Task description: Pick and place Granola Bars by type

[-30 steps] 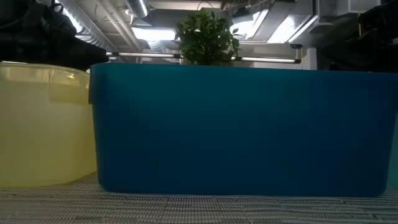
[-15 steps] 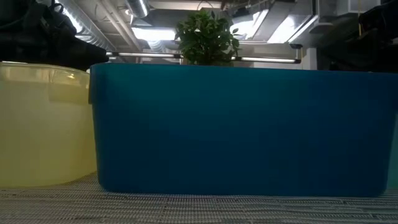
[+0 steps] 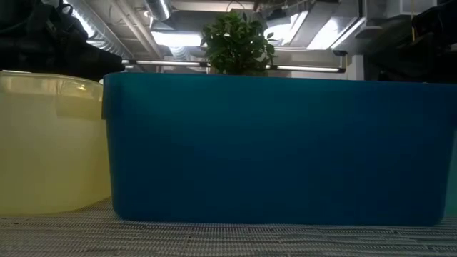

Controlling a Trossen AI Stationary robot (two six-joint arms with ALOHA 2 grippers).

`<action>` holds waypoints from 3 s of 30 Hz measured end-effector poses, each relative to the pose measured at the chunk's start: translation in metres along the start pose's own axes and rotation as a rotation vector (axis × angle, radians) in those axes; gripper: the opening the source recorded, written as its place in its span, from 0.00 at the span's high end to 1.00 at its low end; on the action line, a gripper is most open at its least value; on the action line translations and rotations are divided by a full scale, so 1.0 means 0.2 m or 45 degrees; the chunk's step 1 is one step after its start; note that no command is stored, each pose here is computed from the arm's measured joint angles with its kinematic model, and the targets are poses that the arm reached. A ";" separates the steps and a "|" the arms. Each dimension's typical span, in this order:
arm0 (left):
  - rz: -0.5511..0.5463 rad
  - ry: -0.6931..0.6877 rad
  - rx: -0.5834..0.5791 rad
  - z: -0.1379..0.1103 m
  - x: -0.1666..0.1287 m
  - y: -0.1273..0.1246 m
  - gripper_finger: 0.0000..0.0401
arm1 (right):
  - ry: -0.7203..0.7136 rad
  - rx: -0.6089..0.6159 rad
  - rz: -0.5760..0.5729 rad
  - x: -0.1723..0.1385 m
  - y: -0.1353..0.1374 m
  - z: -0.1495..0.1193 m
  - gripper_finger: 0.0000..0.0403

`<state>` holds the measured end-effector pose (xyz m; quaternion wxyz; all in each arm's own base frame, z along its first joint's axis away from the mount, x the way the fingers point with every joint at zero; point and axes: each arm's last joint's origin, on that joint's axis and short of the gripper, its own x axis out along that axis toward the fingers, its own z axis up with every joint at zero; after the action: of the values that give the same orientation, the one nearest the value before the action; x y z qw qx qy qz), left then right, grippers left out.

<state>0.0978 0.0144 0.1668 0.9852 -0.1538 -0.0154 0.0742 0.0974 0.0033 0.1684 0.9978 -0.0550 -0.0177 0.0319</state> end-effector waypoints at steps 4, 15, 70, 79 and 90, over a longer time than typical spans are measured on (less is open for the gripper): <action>0.000 0.001 0.000 0.00 0.00 0.00 0.78 | 0.001 -0.001 0.000 0.00 0.00 0.00 0.93; 0.001 0.000 0.000 0.00 0.00 0.00 0.78 | 0.000 0.000 0.000 0.00 0.00 0.00 0.93; 0.119 -0.262 0.226 0.10 -0.01 -0.01 0.78 | -0.136 0.311 -0.131 0.00 -0.02 0.05 0.93; 0.286 -0.570 -0.040 0.18 -0.04 -0.01 0.78 | -0.343 0.534 -0.110 -0.02 -0.03 0.12 0.93; 0.246 -0.736 -0.351 0.28 -0.07 -0.02 0.78 | -0.157 0.484 -0.149 -0.05 -0.05 0.31 0.93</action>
<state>0.0817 0.0243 0.2206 0.8984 -0.2592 -0.2894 0.2049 0.0858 -0.0013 0.2313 0.9874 0.1374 -0.0755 -0.0203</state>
